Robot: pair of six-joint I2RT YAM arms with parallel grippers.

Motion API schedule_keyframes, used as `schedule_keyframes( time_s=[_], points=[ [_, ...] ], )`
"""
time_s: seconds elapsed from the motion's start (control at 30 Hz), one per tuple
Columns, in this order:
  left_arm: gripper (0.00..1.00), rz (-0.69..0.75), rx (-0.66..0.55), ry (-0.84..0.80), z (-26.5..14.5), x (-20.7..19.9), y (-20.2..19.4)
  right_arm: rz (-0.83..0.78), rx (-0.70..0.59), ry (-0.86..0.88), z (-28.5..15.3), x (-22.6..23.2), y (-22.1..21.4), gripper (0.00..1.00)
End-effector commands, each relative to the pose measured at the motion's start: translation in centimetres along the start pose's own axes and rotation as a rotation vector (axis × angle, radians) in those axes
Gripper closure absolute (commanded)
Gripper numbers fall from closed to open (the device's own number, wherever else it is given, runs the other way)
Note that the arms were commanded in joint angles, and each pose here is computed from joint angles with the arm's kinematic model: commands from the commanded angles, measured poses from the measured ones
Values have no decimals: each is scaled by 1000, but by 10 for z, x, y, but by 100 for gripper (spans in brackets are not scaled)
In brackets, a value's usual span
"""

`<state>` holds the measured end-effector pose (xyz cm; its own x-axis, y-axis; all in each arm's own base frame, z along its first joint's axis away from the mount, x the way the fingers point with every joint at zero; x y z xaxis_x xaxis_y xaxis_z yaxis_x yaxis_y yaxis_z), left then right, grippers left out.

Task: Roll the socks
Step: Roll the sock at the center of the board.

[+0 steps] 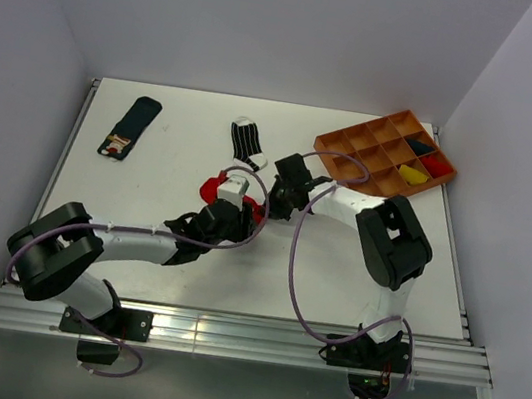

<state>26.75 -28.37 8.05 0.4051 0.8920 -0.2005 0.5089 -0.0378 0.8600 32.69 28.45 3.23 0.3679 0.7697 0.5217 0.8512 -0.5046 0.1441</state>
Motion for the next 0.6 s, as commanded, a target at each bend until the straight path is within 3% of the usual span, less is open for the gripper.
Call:
schedule_keyframes(
  time_s=[0.0, 0.27, 0.57],
  points=[
    [48, 138, -147, 41, 4, -5, 36, -20, 9, -43, 1, -3, -1, 100],
    [46, 262, -94, 19, 31, -19, 17, -25, 29, -44, 0, 0, -3, 100],
    [47, 298, -16, 68, 38, -12, -9, -28, 46, -30, -1, 4, -5, 100]
  ],
)
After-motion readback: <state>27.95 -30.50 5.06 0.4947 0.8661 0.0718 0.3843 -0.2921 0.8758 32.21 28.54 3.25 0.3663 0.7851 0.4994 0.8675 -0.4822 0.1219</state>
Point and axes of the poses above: each gripper's point midway between its finger pads, its own z axis out along the fingers, its own x axis along the line the jaws close on, y = z × x, the point moved 1 cm from there along -z, back along the fingers, and after that the axes turned 11 degrees about z, right-handed, at the moved point
